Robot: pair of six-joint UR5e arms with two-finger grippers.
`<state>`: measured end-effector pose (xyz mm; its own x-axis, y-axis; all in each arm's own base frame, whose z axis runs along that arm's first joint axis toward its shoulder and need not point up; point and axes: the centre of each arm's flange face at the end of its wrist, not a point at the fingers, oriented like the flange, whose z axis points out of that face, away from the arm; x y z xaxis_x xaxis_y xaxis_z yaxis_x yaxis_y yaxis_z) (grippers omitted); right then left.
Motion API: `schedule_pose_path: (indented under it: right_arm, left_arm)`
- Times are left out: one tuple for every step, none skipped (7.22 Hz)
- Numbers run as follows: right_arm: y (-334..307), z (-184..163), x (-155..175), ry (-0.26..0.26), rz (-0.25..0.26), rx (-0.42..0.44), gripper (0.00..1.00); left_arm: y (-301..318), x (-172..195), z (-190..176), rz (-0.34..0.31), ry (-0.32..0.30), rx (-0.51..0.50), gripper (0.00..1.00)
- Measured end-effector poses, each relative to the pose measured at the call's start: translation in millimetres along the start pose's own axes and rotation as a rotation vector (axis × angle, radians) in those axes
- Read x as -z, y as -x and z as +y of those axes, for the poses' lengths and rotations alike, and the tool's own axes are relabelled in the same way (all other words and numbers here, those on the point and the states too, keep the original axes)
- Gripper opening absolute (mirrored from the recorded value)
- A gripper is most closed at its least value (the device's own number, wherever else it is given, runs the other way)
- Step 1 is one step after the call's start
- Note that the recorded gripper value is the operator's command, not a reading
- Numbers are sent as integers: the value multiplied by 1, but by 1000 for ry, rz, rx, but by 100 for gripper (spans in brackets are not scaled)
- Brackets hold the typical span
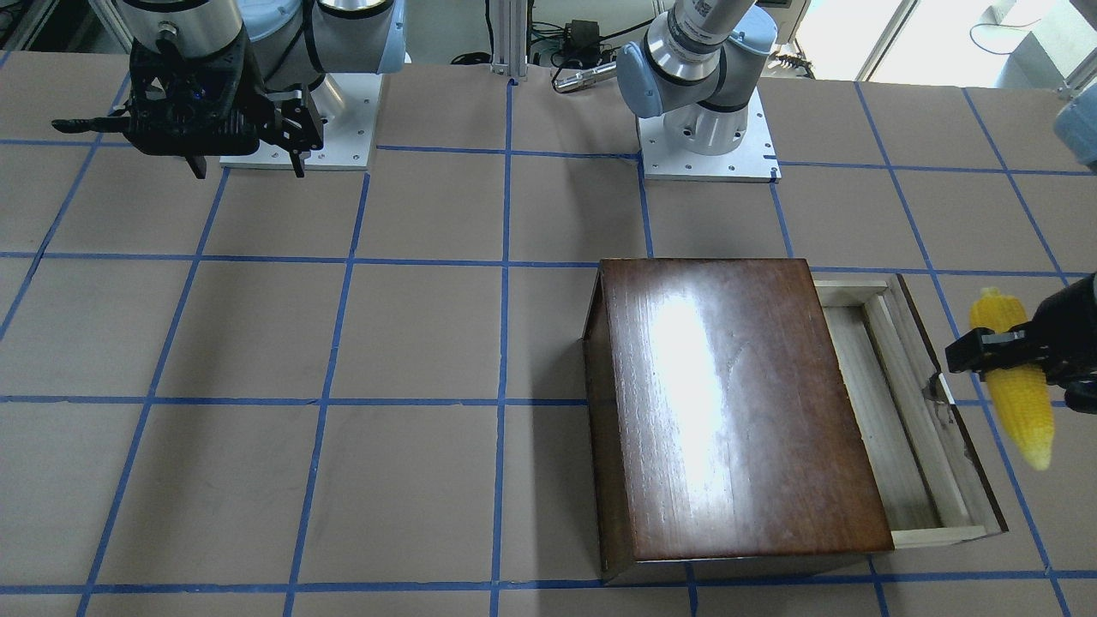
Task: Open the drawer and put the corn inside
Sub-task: 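Lift the corn with the left gripper and carry it over the drawer, then lower the corn into the open drawer and open the left gripper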
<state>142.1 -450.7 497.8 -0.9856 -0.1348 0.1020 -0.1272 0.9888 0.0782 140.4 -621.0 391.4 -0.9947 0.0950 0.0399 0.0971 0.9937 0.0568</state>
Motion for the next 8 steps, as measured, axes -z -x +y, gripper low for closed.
schedule_pose_path:
  right_arm:
    - [0,0,0,0,0,0,100]
    - [0,0,0,0,0,0,100]
    - [0,0,0,0,0,0,100]
    - [0,0,0,0,0,0,100]
    - [0,0,0,0,0,0,100]
    - [0,0,0,-1,1,0,100]
    - [0,0,0,-1,1,0,100]
    - [0,0,0,-1,2,0,100]
  left_arm:
    - [-28,-5,-3,1,8,31,0]
    - [-48,-9,-4,1,13,56,0]
    - [-58,-11,-5,-1,15,68,0]
    - [-61,-13,-6,-1,17,71,78]
    - [-61,-15,-7,-1,19,71,100]
    - [-62,-16,-7,0,21,72,100]
    - [-62,-16,-7,0,21,73,100]
    - [-62,-16,-7,0,21,73,100]
